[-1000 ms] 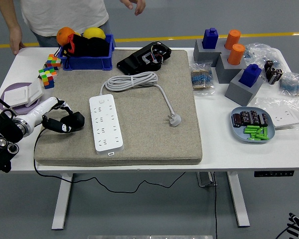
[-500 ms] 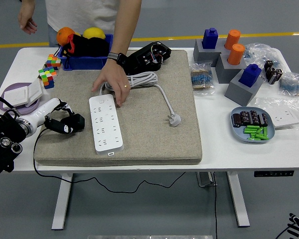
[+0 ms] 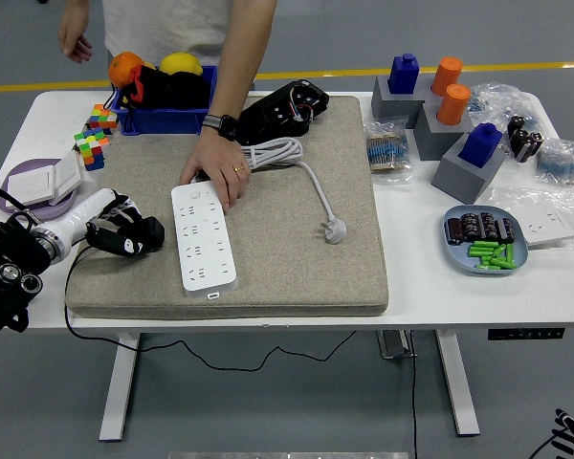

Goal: Press the white button,pick up the black plug,place it near the board,insert it into the board

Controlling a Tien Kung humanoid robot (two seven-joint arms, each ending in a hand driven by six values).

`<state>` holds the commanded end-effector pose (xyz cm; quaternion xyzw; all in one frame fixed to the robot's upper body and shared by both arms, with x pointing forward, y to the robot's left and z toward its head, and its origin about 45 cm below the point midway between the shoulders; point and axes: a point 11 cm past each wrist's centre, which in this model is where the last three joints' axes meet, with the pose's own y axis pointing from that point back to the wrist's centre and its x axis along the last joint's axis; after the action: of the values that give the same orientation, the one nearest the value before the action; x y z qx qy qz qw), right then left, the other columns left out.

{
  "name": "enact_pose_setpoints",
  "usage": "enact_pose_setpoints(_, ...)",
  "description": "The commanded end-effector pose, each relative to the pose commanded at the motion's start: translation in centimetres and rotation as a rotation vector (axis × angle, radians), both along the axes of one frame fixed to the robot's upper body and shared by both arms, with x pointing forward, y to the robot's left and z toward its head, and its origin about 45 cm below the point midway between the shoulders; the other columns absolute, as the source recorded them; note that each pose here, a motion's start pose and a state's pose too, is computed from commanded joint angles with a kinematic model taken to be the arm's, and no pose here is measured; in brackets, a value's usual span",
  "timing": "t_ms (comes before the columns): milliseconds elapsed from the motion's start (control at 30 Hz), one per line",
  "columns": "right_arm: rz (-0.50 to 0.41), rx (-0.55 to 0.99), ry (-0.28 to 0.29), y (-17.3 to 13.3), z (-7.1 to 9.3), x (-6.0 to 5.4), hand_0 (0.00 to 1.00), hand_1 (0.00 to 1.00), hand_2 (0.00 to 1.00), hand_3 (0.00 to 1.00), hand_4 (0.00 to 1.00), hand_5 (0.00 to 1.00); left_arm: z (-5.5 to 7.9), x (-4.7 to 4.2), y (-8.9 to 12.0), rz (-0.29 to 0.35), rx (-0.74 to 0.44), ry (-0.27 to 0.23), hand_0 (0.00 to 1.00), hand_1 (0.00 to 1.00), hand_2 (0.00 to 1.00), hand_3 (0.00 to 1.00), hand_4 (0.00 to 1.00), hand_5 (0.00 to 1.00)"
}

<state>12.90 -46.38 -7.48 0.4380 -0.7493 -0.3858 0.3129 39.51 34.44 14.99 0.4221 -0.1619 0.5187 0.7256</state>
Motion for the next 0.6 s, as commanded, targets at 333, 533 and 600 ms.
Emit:
enact_pose_setpoints(333,-0.002,-0.001,0.0,0.1,-0.1,-0.1,0.8,0.722,0.699,0.646,0.737,0.475,1.6,0.36,-0.9,-0.025,-0.007,-0.053,0.488,0.507,0.481,0.485,0.75,0.002)
enact_pose_setpoints(533,-0.007,0.0,0.0,0.1,-0.1,-0.3,0.799,0.723,0.697,0.647,0.737,0.475,3.6,0.73,-2.7,-0.081,0.012,-0.093,0.493,0.505,0.474,0.483,0.753,0.002)
enact_pose_setpoints(600,-0.007,0.0,0.0,0.1,-0.1,-0.3,0.799,0.723,0.697,0.647,0.737,0.475,4.1,0.81,-3.5,-0.106,0.021,-0.099,0.493,0.505,0.474,0.483,0.753,0.002)
